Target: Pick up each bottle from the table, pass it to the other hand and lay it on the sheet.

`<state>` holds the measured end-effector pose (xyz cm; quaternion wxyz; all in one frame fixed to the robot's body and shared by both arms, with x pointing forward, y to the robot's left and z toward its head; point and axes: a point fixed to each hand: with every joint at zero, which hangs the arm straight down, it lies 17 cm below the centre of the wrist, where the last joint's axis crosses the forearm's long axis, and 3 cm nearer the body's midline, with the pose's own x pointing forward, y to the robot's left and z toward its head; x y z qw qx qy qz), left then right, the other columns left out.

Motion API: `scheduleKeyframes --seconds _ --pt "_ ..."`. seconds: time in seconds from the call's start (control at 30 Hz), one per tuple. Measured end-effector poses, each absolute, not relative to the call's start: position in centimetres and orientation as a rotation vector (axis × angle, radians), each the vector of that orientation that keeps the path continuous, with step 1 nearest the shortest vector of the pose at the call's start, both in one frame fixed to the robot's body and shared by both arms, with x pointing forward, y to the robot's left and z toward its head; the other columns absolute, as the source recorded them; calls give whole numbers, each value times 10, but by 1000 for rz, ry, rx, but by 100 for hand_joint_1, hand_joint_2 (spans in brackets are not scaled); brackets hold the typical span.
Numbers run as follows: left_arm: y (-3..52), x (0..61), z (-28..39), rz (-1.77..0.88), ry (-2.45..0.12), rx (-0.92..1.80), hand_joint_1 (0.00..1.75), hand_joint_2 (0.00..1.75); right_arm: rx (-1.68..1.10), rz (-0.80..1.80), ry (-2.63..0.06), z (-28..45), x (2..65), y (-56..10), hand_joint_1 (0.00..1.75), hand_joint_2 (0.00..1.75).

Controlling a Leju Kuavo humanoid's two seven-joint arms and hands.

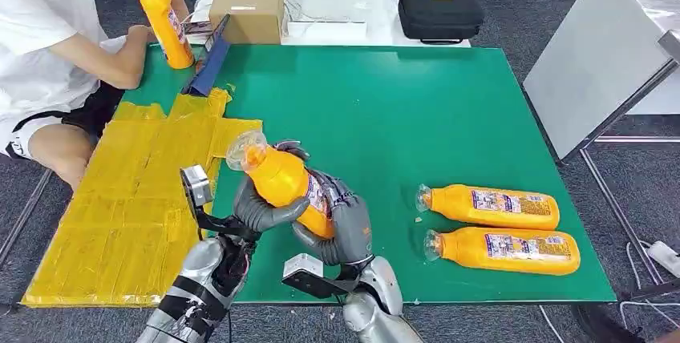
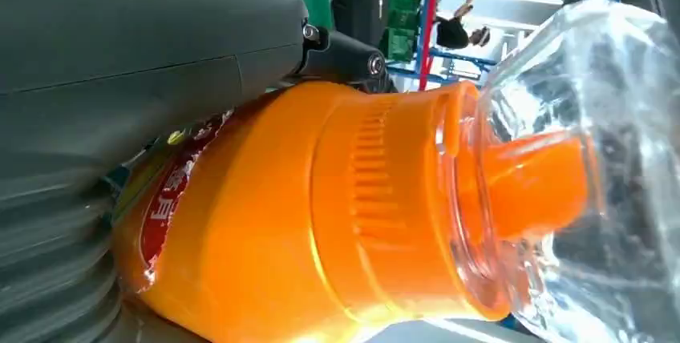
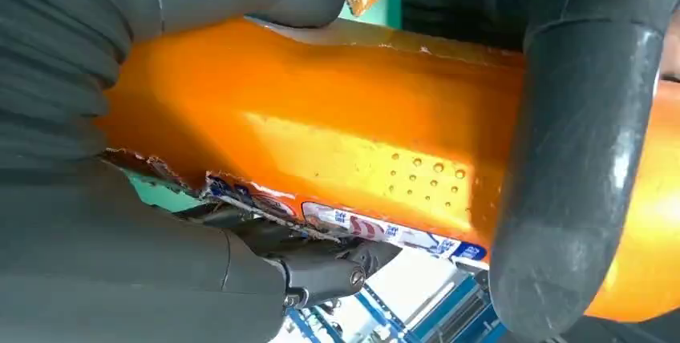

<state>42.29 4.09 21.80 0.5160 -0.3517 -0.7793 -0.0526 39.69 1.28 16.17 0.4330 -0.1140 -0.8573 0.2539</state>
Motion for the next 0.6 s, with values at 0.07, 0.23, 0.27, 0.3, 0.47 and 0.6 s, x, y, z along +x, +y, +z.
scheduleKeyframes --seconds 0.07,0.23,0.27,0.3,0.47,0.6 --pt "41 423 218 -126 -1872 -843 175 175 -284 634 -2135 161 397 13 175 175" --pt "41 423 218 -126 -1873 -841 175 175 -281 637 -2134 160 396 14 175 175" --pt "40 423 218 -128 -1874 -840 175 175 -282 636 -2135 161 396 14 175 175" --pt "40 423 218 -129 -1875 -840 175 175 -285 634 -2136 161 396 14 175 175" --pt "39 423 220 -127 -1885 -832 175 175 -291 627 -2139 162 396 12 175 175" --pt "40 424 220 -130 -1894 -811 175 175 -292 616 -2140 162 396 11 0 175"
